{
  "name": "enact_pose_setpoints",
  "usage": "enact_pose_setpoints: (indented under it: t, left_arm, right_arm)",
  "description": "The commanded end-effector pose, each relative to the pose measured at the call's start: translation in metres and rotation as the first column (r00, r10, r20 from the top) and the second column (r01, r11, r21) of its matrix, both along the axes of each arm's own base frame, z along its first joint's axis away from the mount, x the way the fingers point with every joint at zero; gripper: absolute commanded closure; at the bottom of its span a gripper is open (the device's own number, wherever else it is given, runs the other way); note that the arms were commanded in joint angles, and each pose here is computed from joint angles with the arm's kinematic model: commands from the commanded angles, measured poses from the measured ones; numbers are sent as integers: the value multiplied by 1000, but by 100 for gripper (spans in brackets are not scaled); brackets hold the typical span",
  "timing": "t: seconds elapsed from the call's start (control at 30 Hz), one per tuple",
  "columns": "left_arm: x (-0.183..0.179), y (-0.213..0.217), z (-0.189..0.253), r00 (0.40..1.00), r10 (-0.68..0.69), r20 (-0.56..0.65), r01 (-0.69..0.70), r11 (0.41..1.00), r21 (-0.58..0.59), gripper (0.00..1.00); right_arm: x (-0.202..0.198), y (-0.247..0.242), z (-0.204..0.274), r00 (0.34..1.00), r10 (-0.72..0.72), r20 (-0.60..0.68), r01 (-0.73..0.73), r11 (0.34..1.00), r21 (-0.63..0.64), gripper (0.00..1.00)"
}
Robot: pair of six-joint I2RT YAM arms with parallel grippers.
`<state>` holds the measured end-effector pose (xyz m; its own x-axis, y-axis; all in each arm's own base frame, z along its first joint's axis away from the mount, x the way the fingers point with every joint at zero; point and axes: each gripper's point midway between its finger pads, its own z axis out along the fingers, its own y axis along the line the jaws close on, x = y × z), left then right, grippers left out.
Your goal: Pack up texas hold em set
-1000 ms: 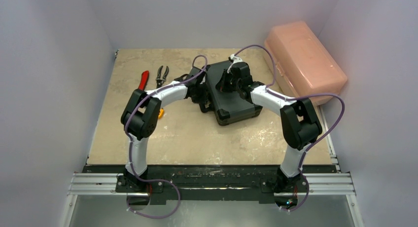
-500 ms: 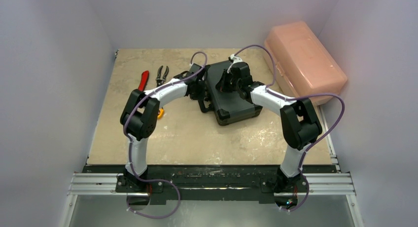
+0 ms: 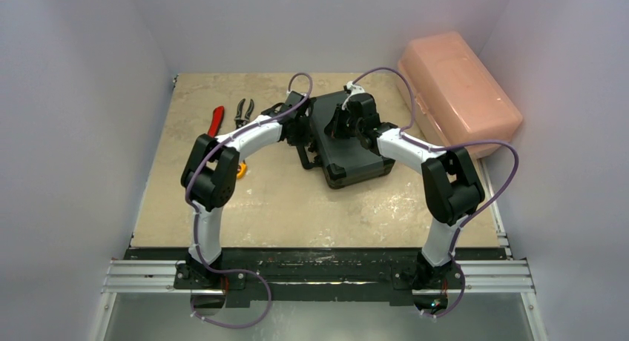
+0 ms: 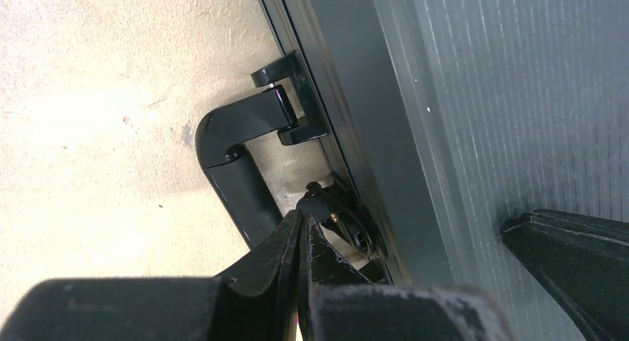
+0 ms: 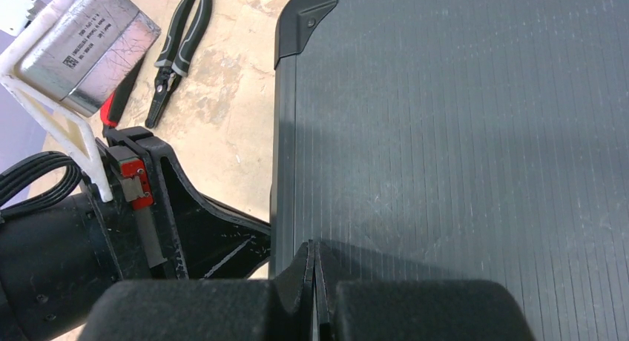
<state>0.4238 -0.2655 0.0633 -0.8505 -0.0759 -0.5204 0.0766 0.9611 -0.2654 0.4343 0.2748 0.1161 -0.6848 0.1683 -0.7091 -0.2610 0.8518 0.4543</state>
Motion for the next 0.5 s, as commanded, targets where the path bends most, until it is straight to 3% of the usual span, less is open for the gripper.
enact_pose_setpoints:
  t: [0.0, 0.2, 0.47]
  left_arm:
    - [8, -10, 2, 1000, -3, 9, 4, 999, -42, 100]
    - [-1, -20, -32, 998, 15, -66, -20, 997, -74, 100]
    - [0, -24, -33, 997, 32, -69, -38, 996, -86, 100]
  right_arm:
    - [-81, -44, -118, 922, -47, -385, -57, 966, -254, 100]
    - [-81, -44, -118, 921, -47, -387, -57, 966, -252, 100]
    - [-81, -44, -119, 921, -48, -386, -57, 965, -256, 100]
